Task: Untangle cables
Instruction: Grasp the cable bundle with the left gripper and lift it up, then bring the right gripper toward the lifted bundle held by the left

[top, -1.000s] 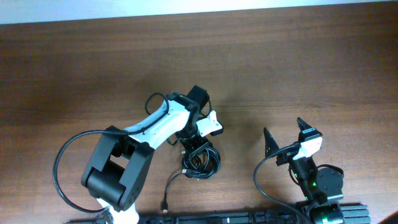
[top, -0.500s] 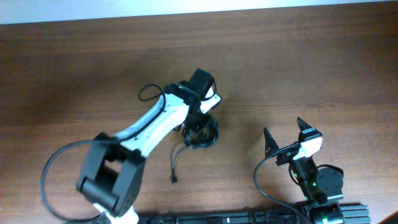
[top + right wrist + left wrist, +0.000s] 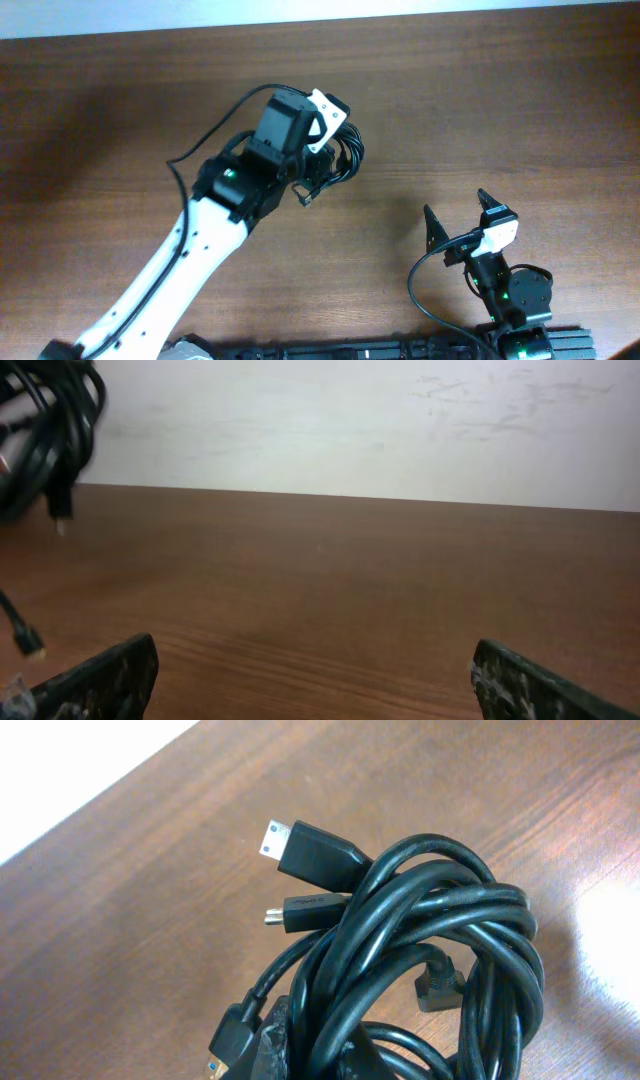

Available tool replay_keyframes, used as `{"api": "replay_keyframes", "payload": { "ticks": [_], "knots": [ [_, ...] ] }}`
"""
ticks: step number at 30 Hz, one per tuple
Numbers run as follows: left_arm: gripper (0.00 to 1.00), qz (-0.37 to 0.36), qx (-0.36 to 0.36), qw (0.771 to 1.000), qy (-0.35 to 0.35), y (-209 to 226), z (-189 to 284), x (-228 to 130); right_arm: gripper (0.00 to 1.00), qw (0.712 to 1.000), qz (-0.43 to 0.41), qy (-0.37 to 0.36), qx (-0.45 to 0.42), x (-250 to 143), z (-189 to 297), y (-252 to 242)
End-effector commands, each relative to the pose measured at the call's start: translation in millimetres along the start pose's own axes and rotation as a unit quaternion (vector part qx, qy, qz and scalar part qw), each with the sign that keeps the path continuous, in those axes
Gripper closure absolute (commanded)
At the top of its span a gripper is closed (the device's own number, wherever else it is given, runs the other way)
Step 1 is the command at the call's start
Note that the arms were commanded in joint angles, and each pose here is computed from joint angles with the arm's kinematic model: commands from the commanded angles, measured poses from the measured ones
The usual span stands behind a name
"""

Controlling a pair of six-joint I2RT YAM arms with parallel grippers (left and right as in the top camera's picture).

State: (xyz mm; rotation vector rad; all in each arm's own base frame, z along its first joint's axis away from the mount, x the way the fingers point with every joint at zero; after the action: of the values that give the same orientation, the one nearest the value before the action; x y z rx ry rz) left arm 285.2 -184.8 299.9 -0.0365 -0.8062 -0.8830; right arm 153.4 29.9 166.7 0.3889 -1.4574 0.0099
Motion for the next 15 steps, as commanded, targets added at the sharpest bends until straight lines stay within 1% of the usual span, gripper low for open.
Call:
{"api": "replay_keyframes", "payload": {
  "ticks": [1, 6, 8, 11, 15],
  "knots": [
    [1.0, 0.01, 0.027, 0.999, -0.044, 8, 33, 11, 0.01, 1.0, -0.003, -0.001, -0.001, -1, 0, 0],
    [1.0, 0.012, 0.037, 0.997, -0.072, 10, 55, 13, 0.01, 0.999, -0.002, -0.001, 0.041, 2, 1, 8],
    [1.0, 0.012, 0.04, 0.996, -0.078, 11, 62, 13, 0.01, 0.997, -0.042, -0.01, 0.058, 14, 4, 13],
    [1.0, 0.013, 0.041, 0.996, -0.082, 11, 68, 13, 0.01, 0.995, -0.074, -0.023, 0.063, 32, 10, 19],
    [1.0, 0.016, 0.044, 0.994, -0.097, 12, 70, 17, 0.01, 0.994, -0.098, 0.012, 0.053, 52, 25, 27]
  ]
}}
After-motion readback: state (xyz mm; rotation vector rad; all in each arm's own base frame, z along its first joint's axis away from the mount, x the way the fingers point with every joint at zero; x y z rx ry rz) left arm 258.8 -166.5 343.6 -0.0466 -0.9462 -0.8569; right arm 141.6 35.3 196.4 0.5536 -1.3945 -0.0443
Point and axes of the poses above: each gripper's point midway between its finger pads, its own z axis back along the fingers, its own y axis along the line the jaws close on, x = y × z, the point moved 9 cm from there along z, back along the fingers, and after that the axes turned 11 degrees about -z, right-handed, at the moved point
